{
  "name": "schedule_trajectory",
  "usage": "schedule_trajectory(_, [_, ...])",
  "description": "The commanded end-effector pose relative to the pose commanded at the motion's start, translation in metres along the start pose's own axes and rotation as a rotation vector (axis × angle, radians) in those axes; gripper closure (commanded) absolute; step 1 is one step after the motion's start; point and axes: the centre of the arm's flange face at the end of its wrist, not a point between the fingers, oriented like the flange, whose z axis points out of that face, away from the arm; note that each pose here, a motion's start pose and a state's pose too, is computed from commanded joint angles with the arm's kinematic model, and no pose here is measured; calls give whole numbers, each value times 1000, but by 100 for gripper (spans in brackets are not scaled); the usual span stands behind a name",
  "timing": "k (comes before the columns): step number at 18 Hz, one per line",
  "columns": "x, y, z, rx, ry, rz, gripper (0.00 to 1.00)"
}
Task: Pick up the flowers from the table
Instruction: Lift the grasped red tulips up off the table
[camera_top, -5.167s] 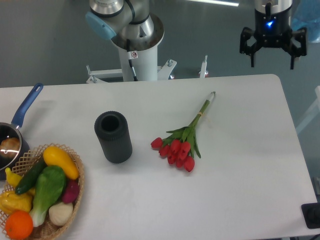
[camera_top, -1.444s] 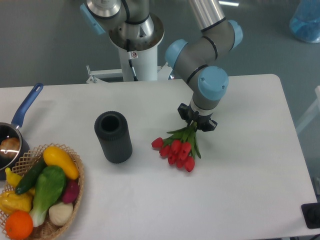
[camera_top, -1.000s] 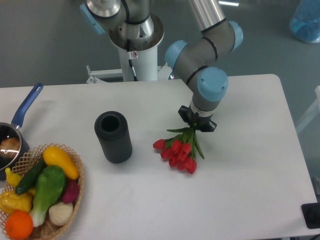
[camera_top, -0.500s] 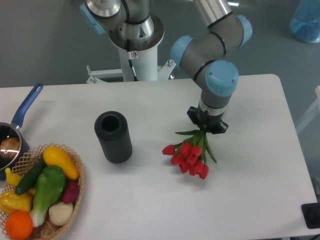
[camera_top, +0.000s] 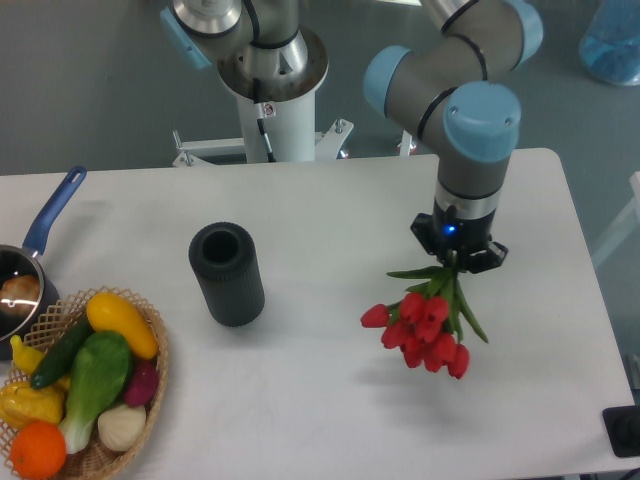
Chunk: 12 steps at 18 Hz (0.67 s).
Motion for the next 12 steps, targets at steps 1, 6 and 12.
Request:
schedule_trajectory(1, [-1, 1, -1, 1, -3, -1, 100])
schedule_trajectory(6, [-7, 3, -7, 3, -17, -7, 100])
schedule_trajectory(12, [-10, 8, -17, 24, -24, -20, 100])
